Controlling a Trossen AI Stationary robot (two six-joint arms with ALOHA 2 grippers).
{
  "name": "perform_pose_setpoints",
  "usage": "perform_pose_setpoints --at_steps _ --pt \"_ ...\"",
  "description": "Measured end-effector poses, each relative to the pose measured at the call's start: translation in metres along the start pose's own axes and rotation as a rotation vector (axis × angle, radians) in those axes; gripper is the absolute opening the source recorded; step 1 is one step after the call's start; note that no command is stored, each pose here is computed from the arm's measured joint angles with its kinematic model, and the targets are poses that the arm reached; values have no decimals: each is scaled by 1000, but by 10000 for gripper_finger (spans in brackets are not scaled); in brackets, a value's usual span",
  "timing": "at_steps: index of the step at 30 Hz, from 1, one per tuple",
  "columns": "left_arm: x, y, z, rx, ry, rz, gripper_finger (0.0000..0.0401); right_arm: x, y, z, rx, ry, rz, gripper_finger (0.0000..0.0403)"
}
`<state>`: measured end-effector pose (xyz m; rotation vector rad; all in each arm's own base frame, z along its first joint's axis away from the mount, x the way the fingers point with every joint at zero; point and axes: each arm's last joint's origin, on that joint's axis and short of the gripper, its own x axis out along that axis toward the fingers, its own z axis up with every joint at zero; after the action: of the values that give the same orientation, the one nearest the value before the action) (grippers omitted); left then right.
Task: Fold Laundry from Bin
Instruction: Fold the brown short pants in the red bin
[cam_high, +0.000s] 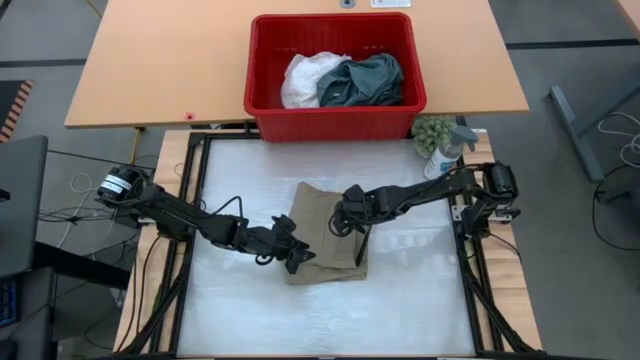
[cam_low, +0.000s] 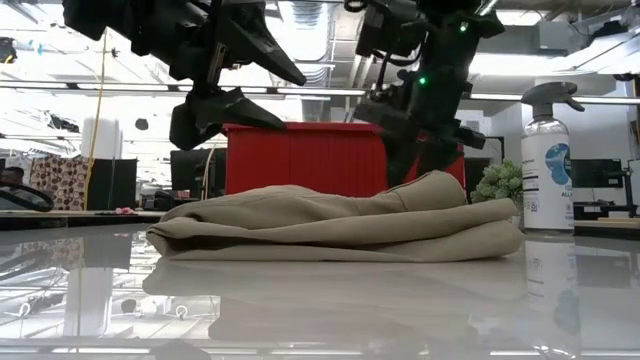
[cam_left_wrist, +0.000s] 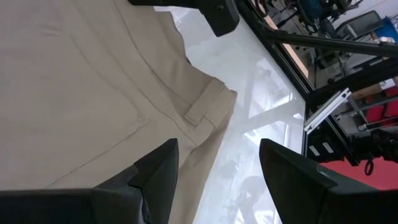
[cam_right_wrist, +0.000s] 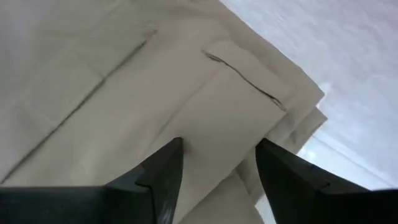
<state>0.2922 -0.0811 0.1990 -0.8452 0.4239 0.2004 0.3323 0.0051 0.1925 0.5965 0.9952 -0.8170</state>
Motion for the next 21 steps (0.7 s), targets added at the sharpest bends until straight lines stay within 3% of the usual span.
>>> perform_pose_setpoints --at_steps 3,8,15,21 --pt "0 1 0 1 2 5 210 6 -4 -2 26 6 -7 159" --pt "0 1 -1 9 5 13 210 3 2 -6 -15 0 26 21" --pt "0 4 -3 18 22 41 210 -44 25 -14 -8 -16 126 15" --pt "0 6 -3 22 27 56 210 -71 32 -45 34 34 78 15"
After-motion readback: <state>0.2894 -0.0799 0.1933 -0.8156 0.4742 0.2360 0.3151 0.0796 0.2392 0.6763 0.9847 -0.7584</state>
